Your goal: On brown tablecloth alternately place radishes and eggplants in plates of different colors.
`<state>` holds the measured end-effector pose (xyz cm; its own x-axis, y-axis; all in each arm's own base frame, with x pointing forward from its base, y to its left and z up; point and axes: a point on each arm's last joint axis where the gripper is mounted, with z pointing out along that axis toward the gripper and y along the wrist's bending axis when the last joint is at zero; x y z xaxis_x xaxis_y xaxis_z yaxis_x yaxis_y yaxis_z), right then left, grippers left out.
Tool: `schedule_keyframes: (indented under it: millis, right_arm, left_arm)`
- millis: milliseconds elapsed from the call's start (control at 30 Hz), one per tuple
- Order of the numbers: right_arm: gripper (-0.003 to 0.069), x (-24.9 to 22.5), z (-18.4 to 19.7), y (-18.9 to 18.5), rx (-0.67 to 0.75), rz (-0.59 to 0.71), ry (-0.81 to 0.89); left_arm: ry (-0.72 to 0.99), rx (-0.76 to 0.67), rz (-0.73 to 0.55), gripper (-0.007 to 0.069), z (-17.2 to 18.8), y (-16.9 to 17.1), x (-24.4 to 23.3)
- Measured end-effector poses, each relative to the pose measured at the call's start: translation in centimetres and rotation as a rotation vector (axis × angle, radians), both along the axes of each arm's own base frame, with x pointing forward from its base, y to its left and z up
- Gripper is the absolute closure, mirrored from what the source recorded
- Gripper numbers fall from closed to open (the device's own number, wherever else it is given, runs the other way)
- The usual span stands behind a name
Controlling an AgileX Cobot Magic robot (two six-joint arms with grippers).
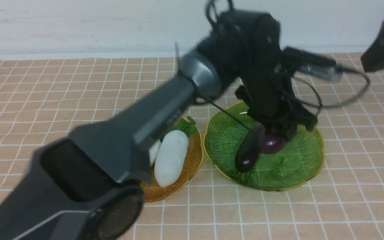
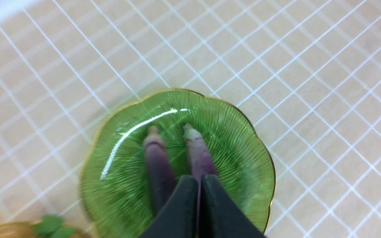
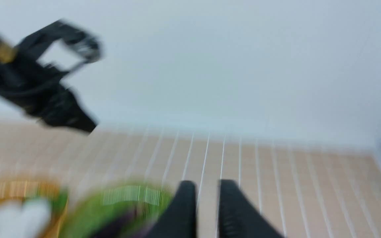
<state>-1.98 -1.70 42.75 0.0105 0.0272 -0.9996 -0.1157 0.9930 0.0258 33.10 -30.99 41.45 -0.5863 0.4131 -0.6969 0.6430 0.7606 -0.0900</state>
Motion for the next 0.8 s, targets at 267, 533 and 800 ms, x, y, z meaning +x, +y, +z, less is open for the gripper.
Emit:
schedule_keyframes:
  millis: [267,533,800]
  right_arm:
    - [0.0674,1.6,-7.1,1.1,0.033,0.071,-0.333]
    - [0.0674,2.4,-8.0,1.5,0.021,0.083,-0.378]
    - [0.0674,2.4,-8.0,1.5,0.02,0.083,-0.378]
  left_arm:
    - [-0.013,0.191,0.076,0.0629,1.6,7.4,-5.9]
    - [-0.014,0.253,0.268,0.0629,-3.9,18.6,-15.9]
    - [-0.19,0.072,0.28,0.0628,-8.0,23.7,-21.3]
